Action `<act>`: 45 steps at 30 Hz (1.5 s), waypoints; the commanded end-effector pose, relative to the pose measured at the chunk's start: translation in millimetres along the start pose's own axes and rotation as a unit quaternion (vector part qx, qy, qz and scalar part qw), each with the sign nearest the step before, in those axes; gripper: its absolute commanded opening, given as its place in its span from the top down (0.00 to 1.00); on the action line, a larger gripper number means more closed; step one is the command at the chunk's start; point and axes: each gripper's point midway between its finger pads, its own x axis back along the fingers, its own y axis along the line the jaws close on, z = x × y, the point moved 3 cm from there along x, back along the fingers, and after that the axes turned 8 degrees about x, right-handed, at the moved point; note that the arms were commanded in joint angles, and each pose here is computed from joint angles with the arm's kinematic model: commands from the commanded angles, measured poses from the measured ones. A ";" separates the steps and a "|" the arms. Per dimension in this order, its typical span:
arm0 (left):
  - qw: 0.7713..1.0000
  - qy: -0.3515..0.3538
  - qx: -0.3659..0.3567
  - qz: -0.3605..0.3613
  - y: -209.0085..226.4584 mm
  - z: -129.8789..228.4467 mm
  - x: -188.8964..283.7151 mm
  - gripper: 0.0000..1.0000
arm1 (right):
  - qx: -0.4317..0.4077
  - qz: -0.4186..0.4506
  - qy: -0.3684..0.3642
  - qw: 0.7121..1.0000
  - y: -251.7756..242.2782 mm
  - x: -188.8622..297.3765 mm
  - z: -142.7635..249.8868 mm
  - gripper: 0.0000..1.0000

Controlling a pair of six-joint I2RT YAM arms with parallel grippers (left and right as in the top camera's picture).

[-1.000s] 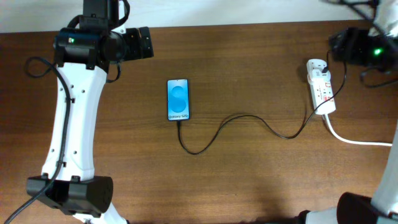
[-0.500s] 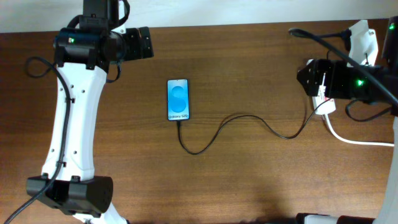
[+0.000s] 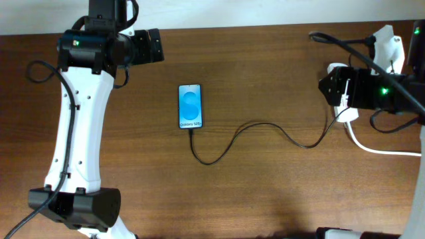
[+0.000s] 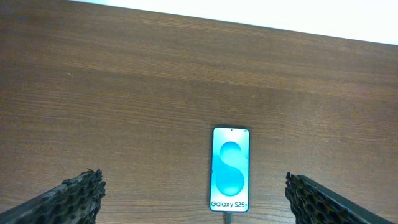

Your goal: Plug charger to phone and switch on socket

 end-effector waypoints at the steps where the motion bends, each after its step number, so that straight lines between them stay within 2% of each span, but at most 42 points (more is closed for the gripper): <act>1: 1.000 -0.012 0.002 -0.004 2.2 -3.3 7.6 0.01 | 0.038 0.030 -0.031 0.998 -1.4 13.4 8.9 0.02; 10: 1.000 -0.012 0.002 -0.004 2.2 -3.3 7.6 0.01 | 0.058 0.061 -0.111 0.990 -9.3 -12.2 59.4 0.02; 13: 1.000 -0.012 0.002 -0.004 2.3 -3.3 7.6 0.01 | 0.026 0.052 -0.111 0.992 -7.5 -22.1 88.5 0.02; 16: 1.000 -0.012 0.002 -0.004 2.2 -3.3 7.6 0.01 | 0.032 0.047 -0.120 0.991 -3.3 -23.0 101.0 0.02; 18: 1.000 -0.012 0.002 -0.004 2.3 -3.4 7.8 0.01 | 0.054 0.050 -0.170 0.983 0.7 -22.8 97.8 0.02; 19: 1.000 -0.012 0.002 -0.004 2.2 -3.3 7.6 0.01 | 0.072 0.056 -0.225 0.970 1.5 -26.4 93.7 0.02; 22: 1.000 -0.012 0.002 -0.004 2.2 -3.3 7.6 0.01 | 0.091 0.063 -0.315 0.943 -4.0 -47.1 96.4 0.02; 27: 1.000 -0.012 0.002 -0.004 2.2 -3.3 7.6 0.01 | 0.108 0.068 -0.402 0.907 -11.7 -83.4 125.6 0.02; 31: 1.000 -0.012 0.002 -0.004 2.3 -3.3 7.6 0.01 | 0.108 0.078 -0.424 0.896 -18.3 -103.7 151.2 0.02; 39: 1.000 -0.012 0.002 -0.004 2.2 -3.3 7.6 0.01 | 0.110 0.089 -0.463 0.875 -24.5 -121.2 169.0 0.02; 45: 1.000 -0.012 0.002 -0.004 2.3 -3.3 7.6 0.01 | 0.112 0.083 -0.459 0.877 -22.2 -132.3 176.0 0.02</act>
